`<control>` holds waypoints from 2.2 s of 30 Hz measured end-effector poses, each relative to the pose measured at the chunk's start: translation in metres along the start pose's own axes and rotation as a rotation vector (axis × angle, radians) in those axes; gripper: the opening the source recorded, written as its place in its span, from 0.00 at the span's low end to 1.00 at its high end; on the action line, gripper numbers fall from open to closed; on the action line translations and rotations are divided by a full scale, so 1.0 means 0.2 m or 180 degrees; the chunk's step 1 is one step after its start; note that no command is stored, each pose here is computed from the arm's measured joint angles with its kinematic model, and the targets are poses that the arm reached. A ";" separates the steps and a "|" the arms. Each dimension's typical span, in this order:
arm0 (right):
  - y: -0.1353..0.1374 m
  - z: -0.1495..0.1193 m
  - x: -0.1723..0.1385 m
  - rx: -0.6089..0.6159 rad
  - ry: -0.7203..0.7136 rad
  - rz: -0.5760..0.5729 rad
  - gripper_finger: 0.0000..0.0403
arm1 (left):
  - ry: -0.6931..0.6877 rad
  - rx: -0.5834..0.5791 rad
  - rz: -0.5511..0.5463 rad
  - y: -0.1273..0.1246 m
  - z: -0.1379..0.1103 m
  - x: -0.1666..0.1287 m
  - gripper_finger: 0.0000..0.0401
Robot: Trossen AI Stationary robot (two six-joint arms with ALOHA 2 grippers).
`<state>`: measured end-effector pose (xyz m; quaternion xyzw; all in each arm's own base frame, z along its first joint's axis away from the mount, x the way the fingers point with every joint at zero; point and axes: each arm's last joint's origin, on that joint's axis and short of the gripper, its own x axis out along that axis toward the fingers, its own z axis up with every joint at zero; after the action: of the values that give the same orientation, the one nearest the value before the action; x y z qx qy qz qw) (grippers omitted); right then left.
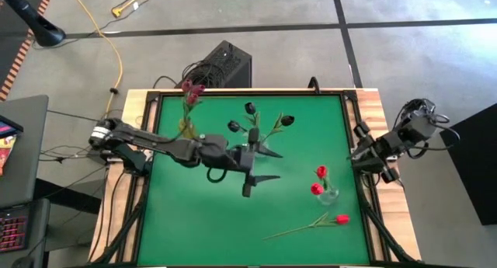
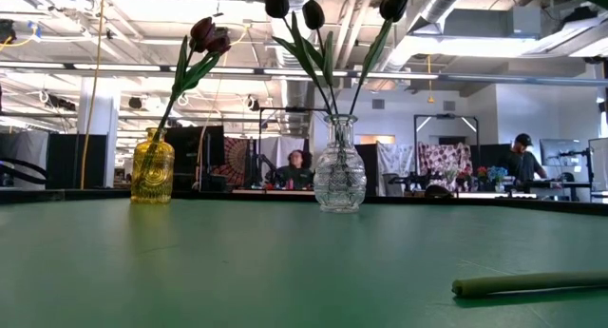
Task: Sort flowers into vase by color
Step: Put the top red flower into the right transparent vase
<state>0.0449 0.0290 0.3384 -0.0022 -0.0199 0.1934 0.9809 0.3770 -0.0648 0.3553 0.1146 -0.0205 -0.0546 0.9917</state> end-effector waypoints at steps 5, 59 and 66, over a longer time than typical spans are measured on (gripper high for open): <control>0.00 0.00 0.00 0.0001 0.0000 -0.0055 0.32 | -0.0372 -0.0254 -0.0287 -0.03 -0.11 0.03 0.51; -0.03 0.05 -0.01 0.0127 -0.0072 -0.0514 0.30 | -0.0081 0.0152 -0.1935 0.06 -0.11 0.59 0.00; -0.02 0.12 0.03 0.0066 0.0025 -0.0581 0.30 | 0.0346 0.0169 -0.1838 0.08 -0.08 0.57 0.00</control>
<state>0.0508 0.0283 0.3620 0.0090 -0.0143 0.1033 0.9945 0.4924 -0.0584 0.3476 0.1444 0.0647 -0.3277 0.9314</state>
